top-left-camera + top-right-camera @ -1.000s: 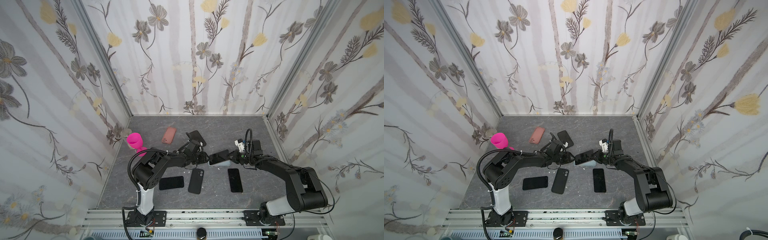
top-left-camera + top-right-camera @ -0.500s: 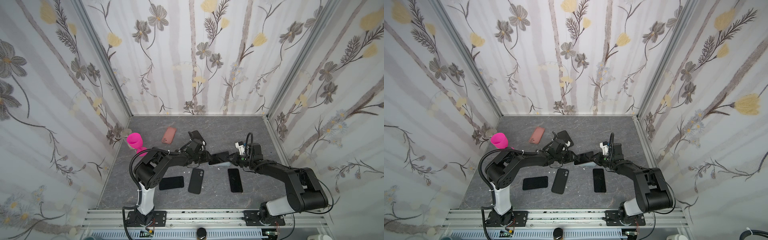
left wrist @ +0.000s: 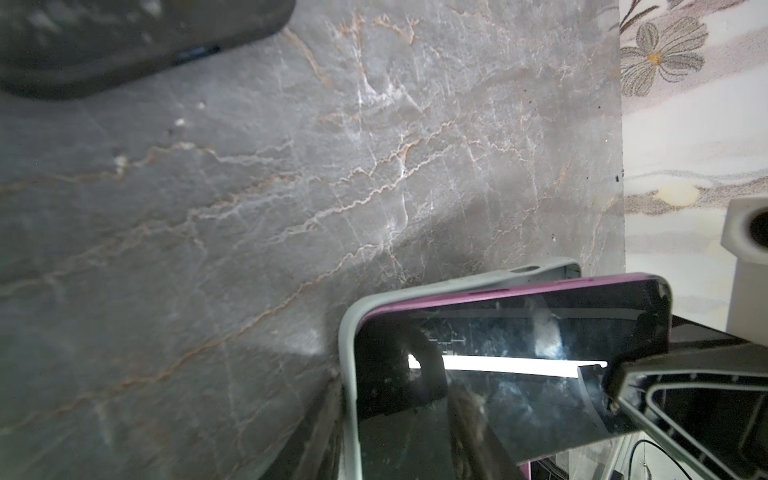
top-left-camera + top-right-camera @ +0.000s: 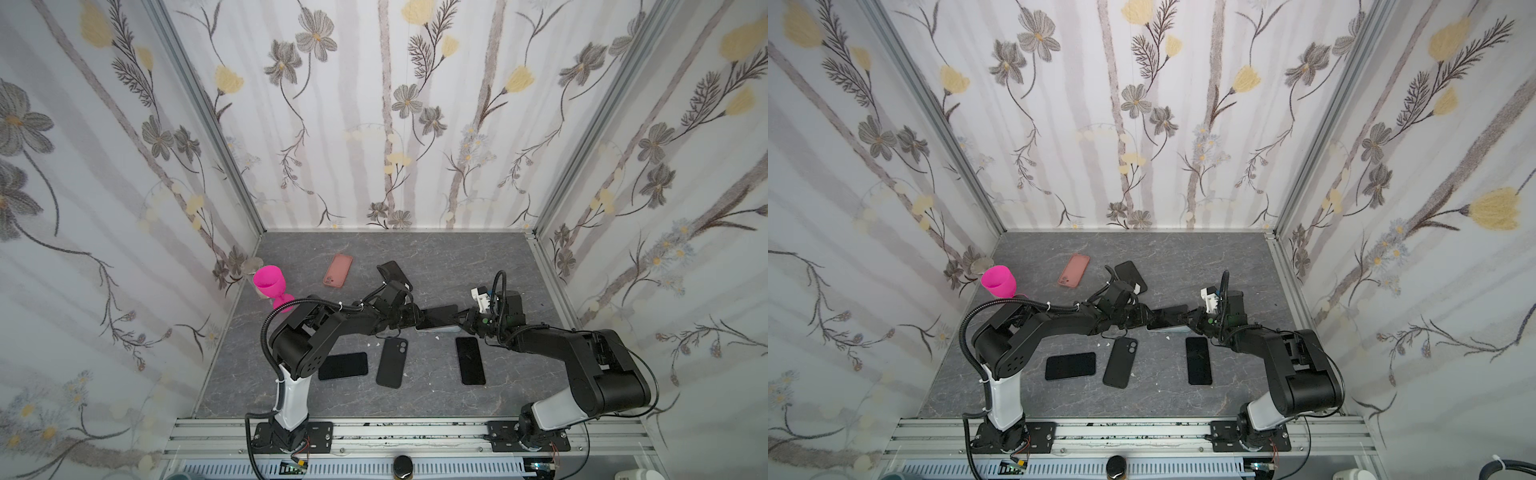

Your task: Put the phone into the phone case

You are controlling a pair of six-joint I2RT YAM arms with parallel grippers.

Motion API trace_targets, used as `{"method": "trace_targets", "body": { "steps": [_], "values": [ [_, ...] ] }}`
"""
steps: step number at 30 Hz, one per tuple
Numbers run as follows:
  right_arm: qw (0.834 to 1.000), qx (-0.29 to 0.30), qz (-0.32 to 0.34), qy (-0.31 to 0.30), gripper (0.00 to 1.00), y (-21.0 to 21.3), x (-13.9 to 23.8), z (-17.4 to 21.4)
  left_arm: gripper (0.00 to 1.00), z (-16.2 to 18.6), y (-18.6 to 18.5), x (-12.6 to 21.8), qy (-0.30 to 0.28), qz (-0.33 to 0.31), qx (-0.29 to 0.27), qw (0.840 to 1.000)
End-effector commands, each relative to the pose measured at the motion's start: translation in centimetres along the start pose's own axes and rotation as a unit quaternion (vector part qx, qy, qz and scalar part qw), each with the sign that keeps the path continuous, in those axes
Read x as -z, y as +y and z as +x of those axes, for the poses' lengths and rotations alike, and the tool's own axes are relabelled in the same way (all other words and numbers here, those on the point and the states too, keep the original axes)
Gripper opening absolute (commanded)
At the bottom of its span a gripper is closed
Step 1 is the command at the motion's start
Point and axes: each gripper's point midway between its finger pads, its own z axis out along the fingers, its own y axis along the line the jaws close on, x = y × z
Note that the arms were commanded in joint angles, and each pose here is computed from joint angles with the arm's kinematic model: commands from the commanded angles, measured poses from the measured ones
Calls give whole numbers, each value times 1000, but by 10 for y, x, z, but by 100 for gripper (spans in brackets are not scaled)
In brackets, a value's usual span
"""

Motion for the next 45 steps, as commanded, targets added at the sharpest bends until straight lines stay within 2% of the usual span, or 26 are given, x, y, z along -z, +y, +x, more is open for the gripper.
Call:
{"method": "trace_targets", "body": {
  "steps": [1, 3, 11, 15, 21, 27, 37, 45],
  "values": [
    [996, -28, 82, 29, 6, -36, 0, 21, 42, 9, 1, -2, 15, -1, -3, 1000],
    [995, -26, 93, 29, 14, -38, 1, 20, 43, 9, 2, 0, 13, -6, -8, 1000],
    [993, 0, 117, 26, 35, -29, 9, 9, 42, 9, 6, 3, 12, -17, -13, 1000],
    [991, 12, 131, 24, 41, -24, 15, 4, 42, 9, 7, 5, 9, -20, -15, 1000],
    [985, 35, 168, 19, 42, -24, 27, -2, 43, 9, 11, 8, 8, -33, -24, 999],
    [980, 42, 192, 23, 36, -33, 31, 1, 43, 12, 16, 8, 15, -44, -30, 998],
    [981, 26, 181, 61, 5, -46, 19, 19, 42, 20, 18, 8, 28, -45, -34, 998],
    [981, 22, 173, 82, 5, -50, 10, 29, 42, 32, 19, 4, 47, -47, -40, 997]
  ]
}}
